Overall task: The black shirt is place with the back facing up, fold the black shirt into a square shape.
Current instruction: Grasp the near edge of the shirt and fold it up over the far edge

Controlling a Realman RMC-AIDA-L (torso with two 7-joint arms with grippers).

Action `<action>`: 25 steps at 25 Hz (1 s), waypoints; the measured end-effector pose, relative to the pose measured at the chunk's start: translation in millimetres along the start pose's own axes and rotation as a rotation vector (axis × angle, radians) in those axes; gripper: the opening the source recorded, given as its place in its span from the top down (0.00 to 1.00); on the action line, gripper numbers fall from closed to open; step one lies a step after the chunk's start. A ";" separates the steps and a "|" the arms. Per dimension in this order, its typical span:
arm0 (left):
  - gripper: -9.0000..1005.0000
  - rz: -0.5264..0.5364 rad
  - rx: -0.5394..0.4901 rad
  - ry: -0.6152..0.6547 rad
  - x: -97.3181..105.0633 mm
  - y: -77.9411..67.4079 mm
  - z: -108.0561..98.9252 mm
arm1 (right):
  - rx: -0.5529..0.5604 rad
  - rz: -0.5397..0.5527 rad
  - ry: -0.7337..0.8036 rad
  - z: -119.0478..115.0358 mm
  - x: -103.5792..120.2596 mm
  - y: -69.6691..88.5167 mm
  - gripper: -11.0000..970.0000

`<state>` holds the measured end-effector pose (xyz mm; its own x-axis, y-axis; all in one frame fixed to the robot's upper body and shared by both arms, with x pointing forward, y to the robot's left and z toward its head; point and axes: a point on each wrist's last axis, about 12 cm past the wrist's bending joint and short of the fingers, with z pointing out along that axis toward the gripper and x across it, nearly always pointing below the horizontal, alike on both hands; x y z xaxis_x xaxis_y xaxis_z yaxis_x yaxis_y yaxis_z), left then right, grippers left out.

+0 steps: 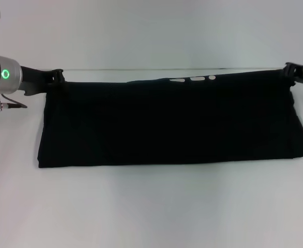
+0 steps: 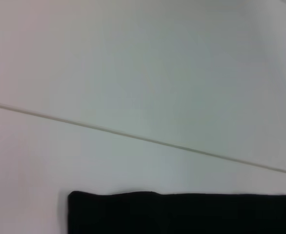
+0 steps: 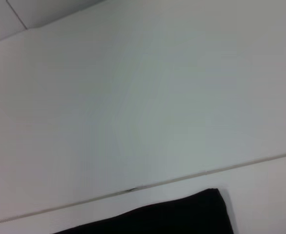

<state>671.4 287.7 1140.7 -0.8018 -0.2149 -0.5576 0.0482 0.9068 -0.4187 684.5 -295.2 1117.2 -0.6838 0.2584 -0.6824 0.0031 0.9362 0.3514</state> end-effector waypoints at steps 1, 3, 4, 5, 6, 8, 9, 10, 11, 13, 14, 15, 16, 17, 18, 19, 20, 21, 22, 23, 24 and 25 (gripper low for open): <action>0.90 -0.005 -0.008 -0.012 1.2 1.7 1.1 | 0.008 -0.007 -0.007 2.3 2.0 2.3 0.93; 0.90 -0.011 -0.014 -0.025 1.3 3.0 1.8 | 0.017 -0.014 -0.020 5.3 4.3 5.7 0.93; 0.90 -0.011 -0.014 -0.025 1.3 3.0 1.8 | 0.019 -0.014 -0.024 6.0 4.8 6.7 0.93; 0.90 -0.020 -0.018 -0.039 1.4 3.5 2.7 | 0.021 -0.014 -0.027 6.5 5.1 7.3 0.93; 0.90 -0.023 -0.018 -0.044 1.5 3.7 2.9 | 0.021 -0.013 -0.030 6.8 5.2 7.9 0.93; 0.90 -0.037 -0.011 -0.054 2.0 4.5 2.8 | 0.017 -0.010 -0.032 6.4 3.8 9.1 0.93; 0.89 -0.037 -0.011 -0.054 2.0 4.5 2.8 | 0.009 -0.009 -0.032 5.5 2.4 10.1 0.93; 0.89 -0.059 0.009 -0.074 1.3 6.0 -0.1 | 0.000 -0.007 -0.029 4.1 0.7 11.0 0.93; 0.89 -0.065 0.015 -0.080 0.8 6.6 -1.2 | -0.015 -0.006 -0.025 1.8 -1.8 11.9 0.93; 0.89 -0.079 0.026 -0.094 -0.7 8.4 -4.1 | -0.036 -0.004 -0.031 -3.8 -9.2 12.9 0.93; 0.89 -0.083 0.027 -0.098 -1.8 9.3 -5.2 | -0.041 -0.003 -0.035 -5.4 -11.8 13.1 0.93; 0.89 -0.084 0.027 -0.099 -2.4 9.5 -5.6 | -0.043 -0.002 -0.040 -6.7 -13.9 13.1 0.92; 0.89 -0.083 0.027 -0.098 -2.5 9.3 -5.3 | -0.041 -0.002 -0.044 -7.0 -14.9 12.7 0.92; 0.88 -0.081 0.026 -0.100 -3.0 8.8 -4.9 | -0.038 -0.003 -0.049 -7.0 -16.1 12.8 0.92; 0.88 -0.079 0.025 -0.105 -3.5 7.8 -4.3 | -0.034 -0.005 -0.055 -6.4 -16.9 13.3 0.92; 0.88 -0.077 0.023 -0.107 -2.9 6.5 -2.7 | -0.028 -0.006 -0.060 -5.0 -16.2 13.9 0.91; 0.88 -0.075 0.019 -0.109 -2.3 5.8 -1.2 | -0.023 -0.006 -0.063 -3.4 -14.9 14.4 0.91; 0.88 -0.074 0.013 -0.110 -1.2 5.1 1.0 | -0.017 -0.006 -0.068 -2.3 -14.3 14.4 0.91; 0.88 -0.072 0.009 -0.112 -0.4 4.9 2.5 | -0.010 -0.006 -0.072 -1.1 -13.5 14.3 0.91; 0.88 -0.072 0.002 -0.116 0.3 4.9 4.2 | -0.006 -0.006 -0.076 -0.4 -13.3 14.2 0.90; 0.88 -0.072 -0.004 -0.119 1.4 5.0 6.1 | -0.002 -0.006 -0.078 0.2 -12.8 13.9 0.90; 0.88 -0.073 -0.009 -0.122 2.1 5.3 7.3 | 0.002 -0.005 -0.080 0.7 -12.3 13.6 0.90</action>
<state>674.4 289.4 1132.1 -0.7243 -0.3226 -0.6093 -0.0134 0.8902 -0.4554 693.4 -285.4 1130.0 -0.6232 0.2723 -0.7331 0.0014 0.9378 0.3471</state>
